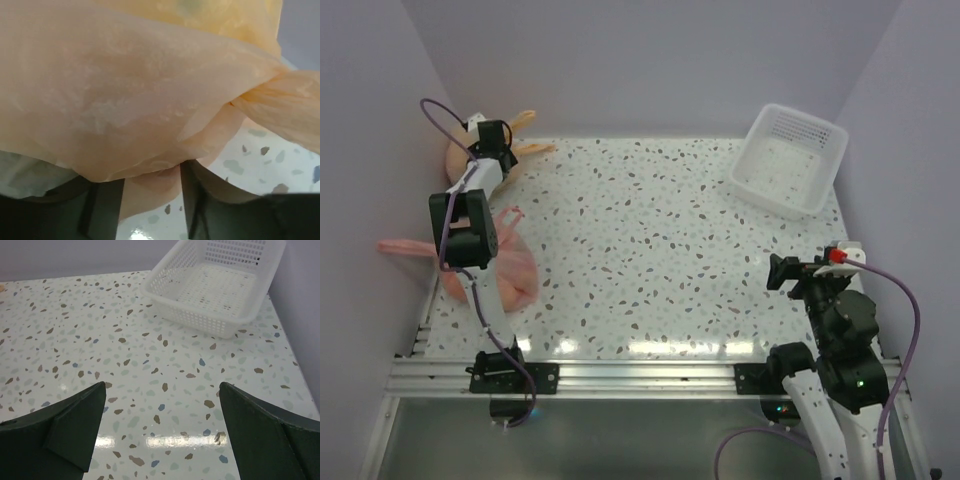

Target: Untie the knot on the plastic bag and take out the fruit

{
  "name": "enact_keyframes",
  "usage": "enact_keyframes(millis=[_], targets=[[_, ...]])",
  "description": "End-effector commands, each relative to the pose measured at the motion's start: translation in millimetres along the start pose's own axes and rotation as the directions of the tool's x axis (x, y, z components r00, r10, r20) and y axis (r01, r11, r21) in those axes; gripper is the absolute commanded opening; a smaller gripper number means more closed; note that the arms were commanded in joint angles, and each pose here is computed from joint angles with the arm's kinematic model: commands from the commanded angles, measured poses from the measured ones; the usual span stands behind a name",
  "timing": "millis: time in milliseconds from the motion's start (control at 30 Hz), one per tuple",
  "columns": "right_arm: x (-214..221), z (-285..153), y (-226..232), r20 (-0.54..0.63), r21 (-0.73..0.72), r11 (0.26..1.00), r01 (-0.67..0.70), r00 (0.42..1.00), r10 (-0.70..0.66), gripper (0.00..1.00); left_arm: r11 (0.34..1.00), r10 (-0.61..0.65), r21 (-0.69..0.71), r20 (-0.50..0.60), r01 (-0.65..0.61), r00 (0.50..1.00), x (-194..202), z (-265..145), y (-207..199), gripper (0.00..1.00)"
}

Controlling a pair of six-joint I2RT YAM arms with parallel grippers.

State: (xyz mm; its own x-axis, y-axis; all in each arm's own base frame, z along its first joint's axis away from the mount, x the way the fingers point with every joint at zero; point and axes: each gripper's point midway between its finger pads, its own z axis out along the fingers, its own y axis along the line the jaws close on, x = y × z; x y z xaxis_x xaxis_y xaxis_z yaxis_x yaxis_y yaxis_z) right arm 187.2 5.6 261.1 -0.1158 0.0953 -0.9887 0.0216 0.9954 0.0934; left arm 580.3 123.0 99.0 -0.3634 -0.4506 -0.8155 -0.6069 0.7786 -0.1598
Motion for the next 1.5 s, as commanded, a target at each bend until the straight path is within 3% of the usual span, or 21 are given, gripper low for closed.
enact_keyframes(millis=[0, 33, 67, 100, 300, 567, 767, 900, 967, 1100, 1200, 1300, 1400, 1467], targets=[[-8.0, 1.6, 9.5, 0.012, -0.052, 0.998, 0.018, 1.000, -0.018, 0.99, 0.999, 0.035, -0.003, 0.016, -0.035, 0.999, -8.4, 9.1, -1.8, 0.44], [-8.2, 2.2, 10.2, 0.012, -0.055, 0.998, 0.020, 1.000, -0.019, 0.99, 0.998, 0.059, 0.009, 0.011, -0.059, 0.998, -5.2, 9.6, -3.0, 0.29], [-8.4, 2.5, 10.4, 0.012, -0.056, 0.998, 0.021, 1.000, -0.021, 0.99, 0.997, 0.070, 0.025, 0.013, -0.070, 0.997, -5.3, 8.7, -4.9, 0.06], [-8.4, 2.8, 10.9, 0.012, -0.059, 0.998, 0.024, 1.000, -0.024, 0.99, 0.994, 0.080, 0.068, 0.018, -0.081, 0.997, -8.7, 2.8, -12.2, 0.00], [-10.2, 2.8, 13.0, 0.012, -0.070, 0.997, 0.026, 1.000, -0.025, 0.99, 0.964, 0.112, 0.231, 0.096, -0.132, 0.989, -29.7, -40.7, -43.8, 0.00], [-38.9, -2.9, 7.2, 0.036, -0.016, 0.999, -0.035, 0.999, 0.036, 0.99, 0.870, 0.209, 0.437, 0.096, -0.230, 0.973, -0.4, -132.2, -124.1, 0.00], [-63.4, 0.3, 32.1, -0.002, -0.131, 0.991, -0.026, 1.000, 0.026, 0.99, 0.732, 0.284, 0.635, 0.046, -0.247, 0.958, 60.5, -221.9, -179.6, 0.00], [-73.1, 3.9, 47.9, -0.045, -0.196, 0.980, -0.045, 0.998, 0.037, 0.99, 0.592, 0.376, 0.761, 0.031, -0.266, 0.926, 106.1, -298.3, -205.0, 0.00], [-67.3, 7.3, 53.7, -0.098, -0.215, 0.975, -0.059, 0.994, 0.039, 0.99, 0.559, 0.426, 0.787, -0.001, -0.262, 0.905, 131.1, -321.5, -198.6, 0.00], [-53.6, 6.7, 77.8, -0.173, -0.356, 0.934, -0.040, 0.985, -0.023, 0.99, 0.433, 0.469, 0.869, 0.011, -0.241, 0.883, 174.2, -393.6, -182.0, 0.00], [-25.6, 7.9, 94.3, -0.290, -0.438, 0.895, -0.083, 0.956, -0.053, 0.99, 0.427, 0.531, 0.885, -0.078, -0.187, 0.844, 231.6, -404.9, -137.4, 0.00], [12.9, 7.1, 111.6, -0.422, -0.506, 0.845, -0.176, 0.904, -0.065, 0.99, 0.416, 0.513, 0.898, -0.098, -0.147, 0.853, 248.3, -413.4, -117.7, 0.00], [40.7, 10.1, 121.9, -0.503, -0.516, 0.819, -0.251, 0.863, -0.052, 0.99, 0.435, 0.537, 0.891, -0.143, -0.128, 0.831, 275.0, -409.9, -86.7, 0.00], [44.7, 12.9, 131.0, -0.493, -0.539, 0.806, -0.243, 0.867, -0.069, 0.99, 0.435, 0.520, 0.893, -0.143, -0.117, 0.842, 274.8, -412.0, -81.4, 0.00]])
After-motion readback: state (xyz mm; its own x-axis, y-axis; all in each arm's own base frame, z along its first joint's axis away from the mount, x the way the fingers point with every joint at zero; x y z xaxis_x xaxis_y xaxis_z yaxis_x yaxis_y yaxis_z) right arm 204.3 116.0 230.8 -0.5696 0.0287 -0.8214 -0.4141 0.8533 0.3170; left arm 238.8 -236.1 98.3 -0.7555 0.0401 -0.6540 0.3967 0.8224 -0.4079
